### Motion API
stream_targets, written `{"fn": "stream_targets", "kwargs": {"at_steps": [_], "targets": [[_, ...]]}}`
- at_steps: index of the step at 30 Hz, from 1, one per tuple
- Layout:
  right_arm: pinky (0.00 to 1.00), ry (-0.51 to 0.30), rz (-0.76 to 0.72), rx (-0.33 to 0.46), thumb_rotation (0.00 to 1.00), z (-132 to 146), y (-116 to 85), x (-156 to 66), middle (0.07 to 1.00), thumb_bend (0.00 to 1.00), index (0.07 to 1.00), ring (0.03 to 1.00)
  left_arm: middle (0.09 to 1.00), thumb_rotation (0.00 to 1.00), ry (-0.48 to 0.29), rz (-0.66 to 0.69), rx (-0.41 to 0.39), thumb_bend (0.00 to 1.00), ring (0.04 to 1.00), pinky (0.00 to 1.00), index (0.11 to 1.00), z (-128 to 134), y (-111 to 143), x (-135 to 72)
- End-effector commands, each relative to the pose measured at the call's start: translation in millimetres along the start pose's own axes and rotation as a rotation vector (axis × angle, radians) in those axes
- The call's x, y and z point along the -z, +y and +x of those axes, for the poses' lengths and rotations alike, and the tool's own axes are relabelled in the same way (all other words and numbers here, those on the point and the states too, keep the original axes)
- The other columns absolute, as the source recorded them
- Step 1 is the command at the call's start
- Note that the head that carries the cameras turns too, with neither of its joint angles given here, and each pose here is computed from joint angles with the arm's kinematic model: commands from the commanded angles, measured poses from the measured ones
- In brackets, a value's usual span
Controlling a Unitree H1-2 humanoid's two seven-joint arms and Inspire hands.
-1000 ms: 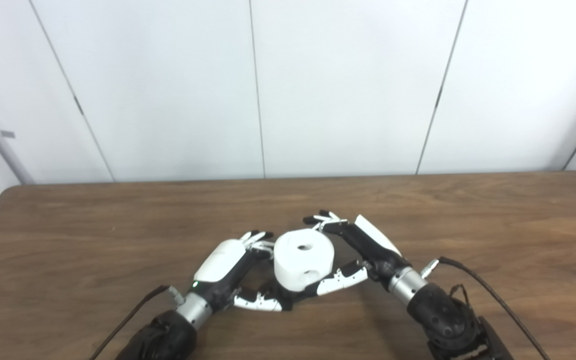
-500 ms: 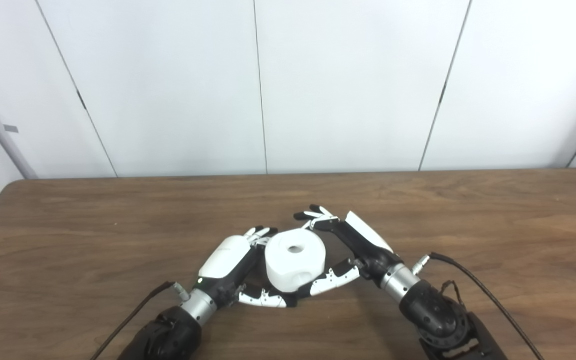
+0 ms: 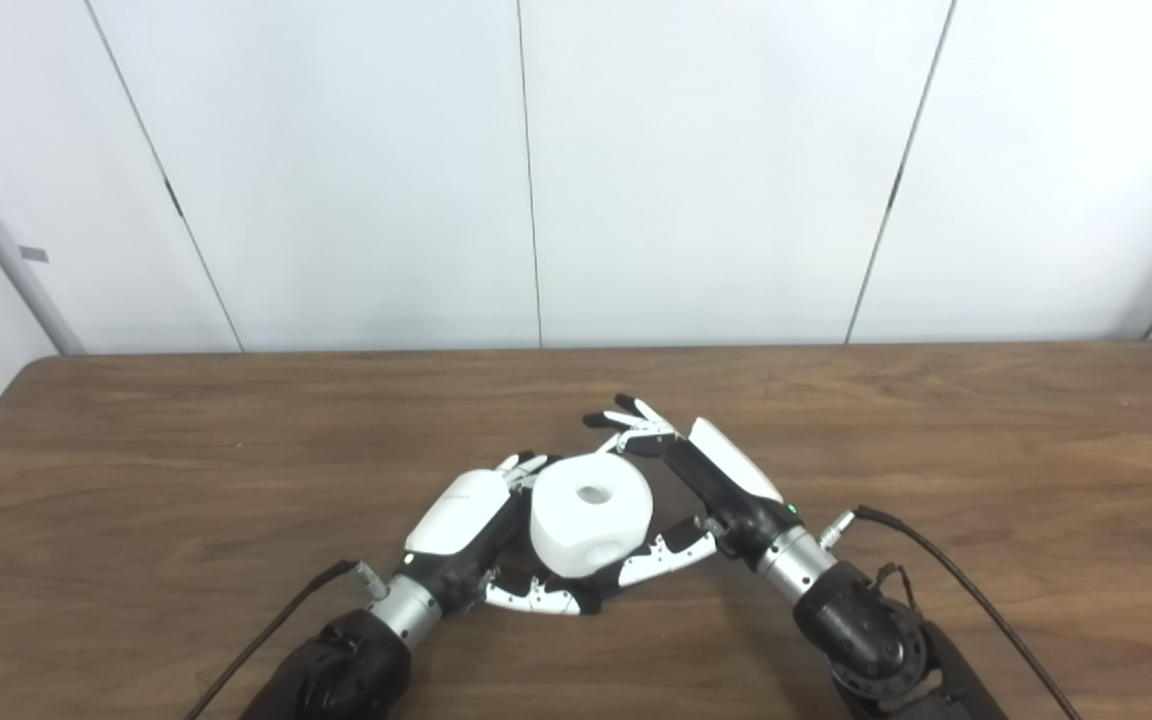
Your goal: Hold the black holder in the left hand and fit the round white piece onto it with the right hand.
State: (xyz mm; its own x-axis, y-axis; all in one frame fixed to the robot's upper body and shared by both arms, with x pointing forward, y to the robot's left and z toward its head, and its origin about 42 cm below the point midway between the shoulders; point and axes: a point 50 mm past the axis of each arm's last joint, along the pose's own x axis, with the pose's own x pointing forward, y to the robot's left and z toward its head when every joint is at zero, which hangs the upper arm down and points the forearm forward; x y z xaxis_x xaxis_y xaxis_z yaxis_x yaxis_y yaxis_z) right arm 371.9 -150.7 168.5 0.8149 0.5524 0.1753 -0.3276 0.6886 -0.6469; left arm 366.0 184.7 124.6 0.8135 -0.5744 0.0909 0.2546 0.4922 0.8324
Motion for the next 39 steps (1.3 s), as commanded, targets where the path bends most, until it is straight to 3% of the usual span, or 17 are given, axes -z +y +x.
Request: {"fn": "stream_targets", "kwargs": {"at_steps": [1, 39], "targets": [[1.0, -0.052, -0.039, 0.013, 0.15, 9.1, -7.5, -7.0, 0.884, 0.51, 0.487, 1.0, 0.78, 0.05, -0.028, 0.024, 0.048, 0.52, 0.943, 1.0, 0.481, 2.6, -3.9, -8.0], [1.0, 0.052, -0.093, -0.056, 0.14, -20.4, -13.1, 9.8, 0.866, 0.52, 0.486, 1.0, 0.775, 0.05, -0.024, 0.012, 0.03, 0.52, 0.95, 1.0, 0.481, 0.4, 9.4, -14.2]]}}
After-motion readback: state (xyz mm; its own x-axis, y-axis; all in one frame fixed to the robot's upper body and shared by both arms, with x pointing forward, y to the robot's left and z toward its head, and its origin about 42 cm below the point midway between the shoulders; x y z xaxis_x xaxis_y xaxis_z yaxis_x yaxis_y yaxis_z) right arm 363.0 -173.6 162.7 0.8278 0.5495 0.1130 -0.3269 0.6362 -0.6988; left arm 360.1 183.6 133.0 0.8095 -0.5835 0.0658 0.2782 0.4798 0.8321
